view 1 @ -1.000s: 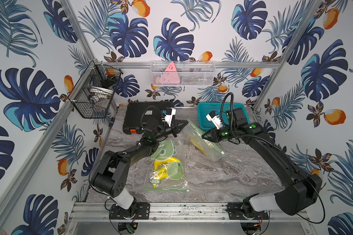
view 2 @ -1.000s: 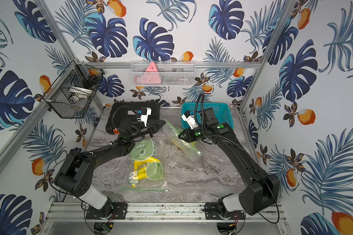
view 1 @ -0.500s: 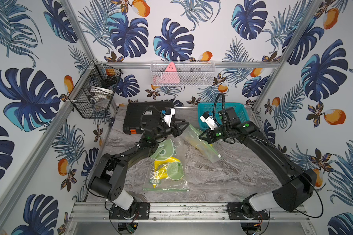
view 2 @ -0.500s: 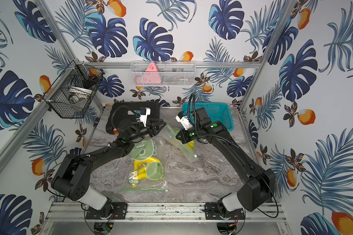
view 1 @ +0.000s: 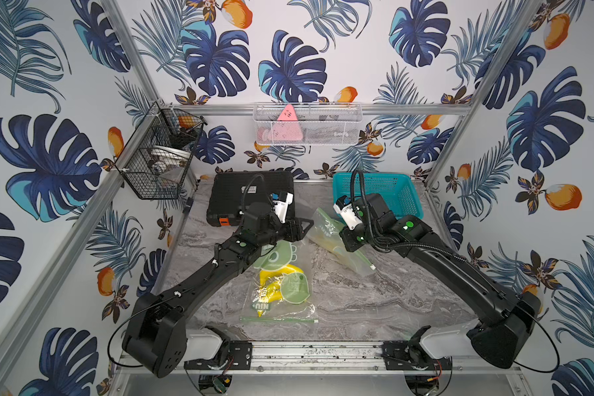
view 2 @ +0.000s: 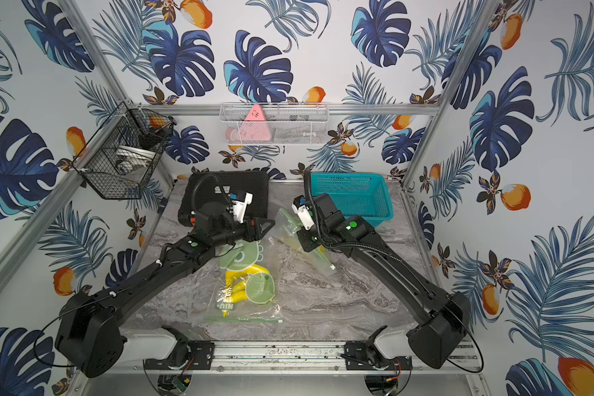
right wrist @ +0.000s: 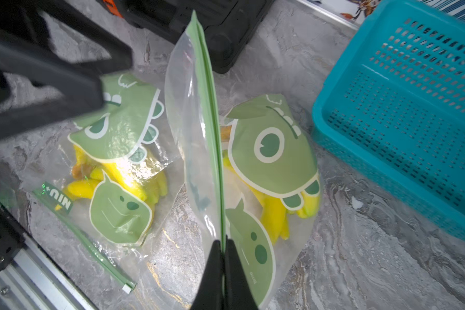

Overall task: Open the zip-top bag and take out the banana
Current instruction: Open the zipper of the food storage bag at the center of the board.

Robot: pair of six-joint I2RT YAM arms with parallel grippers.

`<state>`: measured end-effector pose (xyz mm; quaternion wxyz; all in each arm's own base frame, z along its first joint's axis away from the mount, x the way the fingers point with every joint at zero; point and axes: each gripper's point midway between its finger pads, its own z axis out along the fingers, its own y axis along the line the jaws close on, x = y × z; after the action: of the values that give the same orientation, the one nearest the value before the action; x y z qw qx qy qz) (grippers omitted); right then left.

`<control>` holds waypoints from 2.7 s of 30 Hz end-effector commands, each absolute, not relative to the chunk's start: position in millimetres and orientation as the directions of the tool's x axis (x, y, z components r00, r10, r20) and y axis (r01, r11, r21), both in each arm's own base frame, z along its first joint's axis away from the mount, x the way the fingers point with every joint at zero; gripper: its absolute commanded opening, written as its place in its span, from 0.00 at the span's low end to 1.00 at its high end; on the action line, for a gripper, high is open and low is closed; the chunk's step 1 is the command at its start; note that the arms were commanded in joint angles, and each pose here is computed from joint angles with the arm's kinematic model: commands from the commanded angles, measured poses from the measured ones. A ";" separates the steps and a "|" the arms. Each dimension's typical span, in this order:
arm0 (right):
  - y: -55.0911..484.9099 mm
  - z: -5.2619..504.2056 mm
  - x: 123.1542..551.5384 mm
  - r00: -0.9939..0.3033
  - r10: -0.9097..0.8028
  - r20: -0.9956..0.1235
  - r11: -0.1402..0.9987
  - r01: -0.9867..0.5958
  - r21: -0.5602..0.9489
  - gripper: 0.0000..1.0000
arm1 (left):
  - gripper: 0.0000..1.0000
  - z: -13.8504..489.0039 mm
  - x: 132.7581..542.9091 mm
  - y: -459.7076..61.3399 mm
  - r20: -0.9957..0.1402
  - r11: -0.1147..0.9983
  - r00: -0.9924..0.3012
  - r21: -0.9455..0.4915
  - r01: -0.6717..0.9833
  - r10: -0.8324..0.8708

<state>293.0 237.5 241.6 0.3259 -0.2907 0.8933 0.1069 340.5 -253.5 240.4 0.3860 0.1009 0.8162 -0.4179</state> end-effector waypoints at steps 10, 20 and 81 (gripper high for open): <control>275.9 237.1 282.4 -0.622 -0.382 -0.683 0.819 -0.571 0.062 0.00 | 0.61 200.4 304.9 -272.1 -0.547 0.548 -0.803 -0.758 0.354 -0.237; 279.2 238.5 276.6 -0.656 -0.287 -0.699 0.832 -0.532 0.158 0.00 | 0.73 209.8 318.5 -269.2 -0.519 0.472 -0.757 -0.823 0.316 -0.397; 257.8 240.2 288.7 -0.670 -0.189 -0.718 0.885 -0.433 0.171 0.00 | 0.22 215.6 327.5 -283.8 -0.452 0.375 -0.768 -0.879 0.296 -0.454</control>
<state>286.1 261.4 233.5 0.3571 -0.1796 0.9014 0.1665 324.9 -287.2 212.0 0.3226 -0.0512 0.7583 -0.5641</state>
